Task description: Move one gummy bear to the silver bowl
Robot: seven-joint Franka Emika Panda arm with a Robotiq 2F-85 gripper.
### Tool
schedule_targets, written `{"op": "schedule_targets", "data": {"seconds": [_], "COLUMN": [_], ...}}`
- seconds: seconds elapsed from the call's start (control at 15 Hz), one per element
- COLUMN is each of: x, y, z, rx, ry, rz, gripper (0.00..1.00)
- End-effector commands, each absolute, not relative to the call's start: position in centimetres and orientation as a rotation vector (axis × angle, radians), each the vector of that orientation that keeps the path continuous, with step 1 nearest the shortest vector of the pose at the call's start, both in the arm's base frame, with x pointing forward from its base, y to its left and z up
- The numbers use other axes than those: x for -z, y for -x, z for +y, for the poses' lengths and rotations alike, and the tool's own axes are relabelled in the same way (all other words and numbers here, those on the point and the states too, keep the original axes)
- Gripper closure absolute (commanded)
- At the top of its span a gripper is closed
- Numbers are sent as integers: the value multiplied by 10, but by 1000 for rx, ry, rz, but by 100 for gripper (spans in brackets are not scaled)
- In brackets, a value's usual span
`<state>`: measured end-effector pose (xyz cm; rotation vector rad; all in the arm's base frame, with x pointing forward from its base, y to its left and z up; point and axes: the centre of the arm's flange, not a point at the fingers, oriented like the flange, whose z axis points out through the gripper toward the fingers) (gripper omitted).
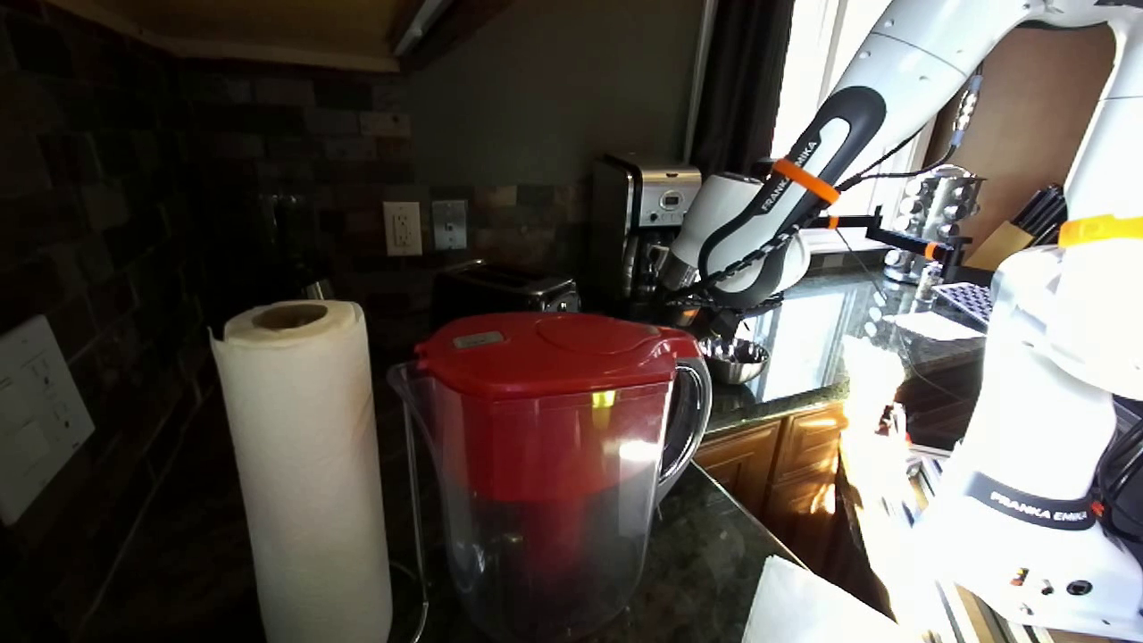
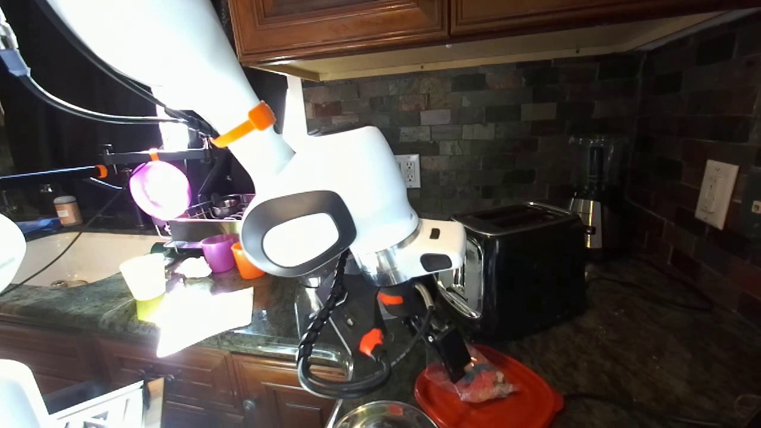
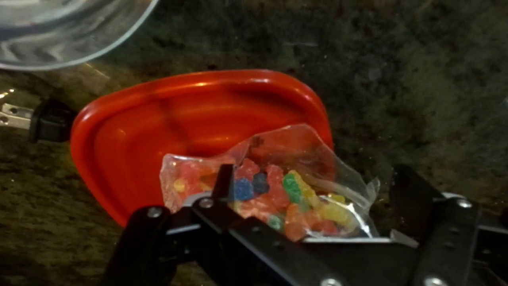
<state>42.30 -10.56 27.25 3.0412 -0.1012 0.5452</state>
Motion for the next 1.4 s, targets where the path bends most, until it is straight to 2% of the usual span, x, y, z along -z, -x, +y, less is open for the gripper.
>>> {"op": "schedule_targets", "data": {"seconds": [0.0,0.67,1.33], "x": [-269,-270,-260], "y": [-422,-414,-421], "z": [-97,-67,-83], "rx": [-510,-502,-617], "ry": [-3064,-3147,-3013], "rz": [-88,-75,-68], "gripper": [0,0,0]}}
